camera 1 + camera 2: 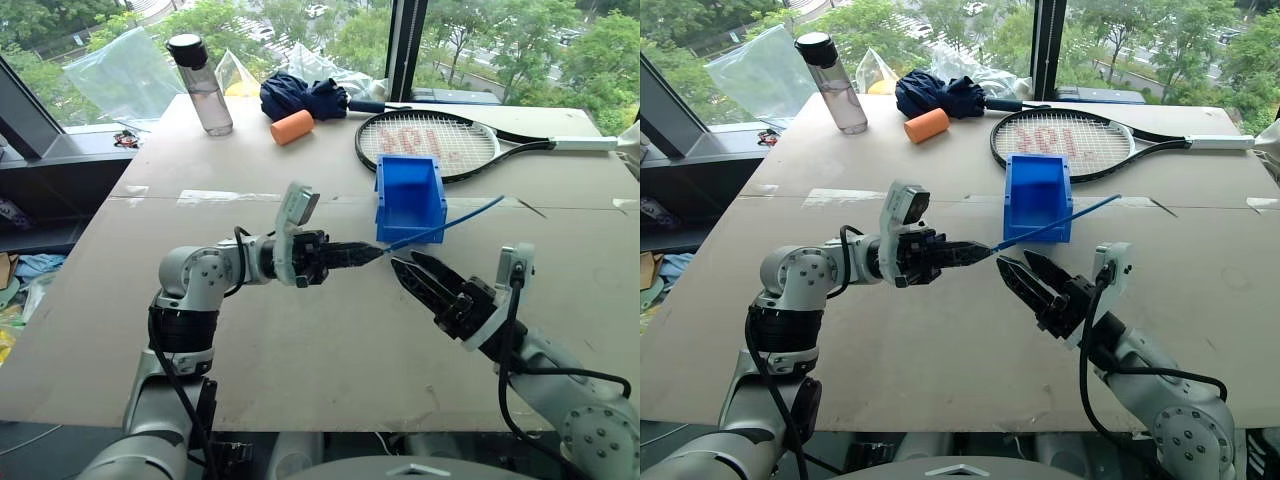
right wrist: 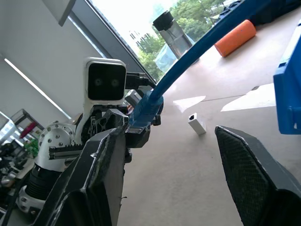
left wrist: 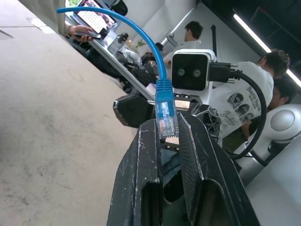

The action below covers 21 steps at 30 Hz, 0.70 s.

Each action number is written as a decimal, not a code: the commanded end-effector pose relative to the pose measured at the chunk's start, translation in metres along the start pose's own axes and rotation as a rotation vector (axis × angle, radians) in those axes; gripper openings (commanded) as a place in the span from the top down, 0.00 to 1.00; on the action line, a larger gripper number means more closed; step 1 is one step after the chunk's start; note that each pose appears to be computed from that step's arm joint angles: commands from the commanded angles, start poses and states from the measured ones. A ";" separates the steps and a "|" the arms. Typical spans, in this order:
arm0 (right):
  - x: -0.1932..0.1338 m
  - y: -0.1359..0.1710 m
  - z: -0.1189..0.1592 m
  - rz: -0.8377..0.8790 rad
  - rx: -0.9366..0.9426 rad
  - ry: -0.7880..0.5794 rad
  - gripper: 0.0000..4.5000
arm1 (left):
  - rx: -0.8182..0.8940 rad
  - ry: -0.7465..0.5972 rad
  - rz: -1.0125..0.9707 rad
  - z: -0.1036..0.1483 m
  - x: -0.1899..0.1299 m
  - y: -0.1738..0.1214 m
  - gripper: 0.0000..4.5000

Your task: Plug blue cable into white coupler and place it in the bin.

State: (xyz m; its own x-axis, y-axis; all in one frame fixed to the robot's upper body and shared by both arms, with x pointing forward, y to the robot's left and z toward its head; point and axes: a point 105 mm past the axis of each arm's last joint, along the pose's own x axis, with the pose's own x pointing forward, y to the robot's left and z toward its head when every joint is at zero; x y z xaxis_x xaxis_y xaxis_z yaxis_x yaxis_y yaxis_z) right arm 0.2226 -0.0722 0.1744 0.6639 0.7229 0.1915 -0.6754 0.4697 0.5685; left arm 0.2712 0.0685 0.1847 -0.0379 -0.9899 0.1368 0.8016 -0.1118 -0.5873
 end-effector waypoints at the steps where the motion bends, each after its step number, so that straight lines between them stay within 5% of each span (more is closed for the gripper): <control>1: 0.006 0.008 0.011 0.060 0.019 -0.037 0.71 | 0.034 0.002 -0.055 0.006 0.008 -0.017 1.00; 2: 0.007 0.009 0.014 0.072 0.026 -0.048 0.85 | 0.034 0.006 -0.058 0.006 0.010 -0.019 1.00; 4: 0.008 0.011 0.020 0.091 0.040 -0.068 0.97 | 0.035 0.011 -0.057 0.004 0.012 -0.021 1.00; 11: 0.006 0.020 0.022 0.151 0.063 -0.078 0.97 | 0.045 -0.029 -0.018 0.016 0.016 -0.018 1.00; 14: 0.002 0.021 0.019 0.161 0.058 -0.071 0.83 | 0.045 -0.030 -0.018 0.017 0.017 -0.019 1.00; 17: 0.001 0.017 0.019 0.141 0.040 -0.075 0.55 | 0.042 -0.023 -0.028 0.016 0.018 -0.022 1.00; 21: 0.002 0.015 0.022 0.138 0.049 -0.102 0.55 | 0.038 -0.017 -0.034 0.015 0.019 -0.024 1.00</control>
State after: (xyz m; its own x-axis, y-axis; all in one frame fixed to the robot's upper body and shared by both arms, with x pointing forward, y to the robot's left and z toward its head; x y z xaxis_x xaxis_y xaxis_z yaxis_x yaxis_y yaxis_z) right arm 0.2235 -0.0737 0.1896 0.6114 0.7343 0.2950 -0.7194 0.3605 0.5937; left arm 0.2674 0.0568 0.2023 -0.0130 -0.9878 0.1554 0.8029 -0.1029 -0.5872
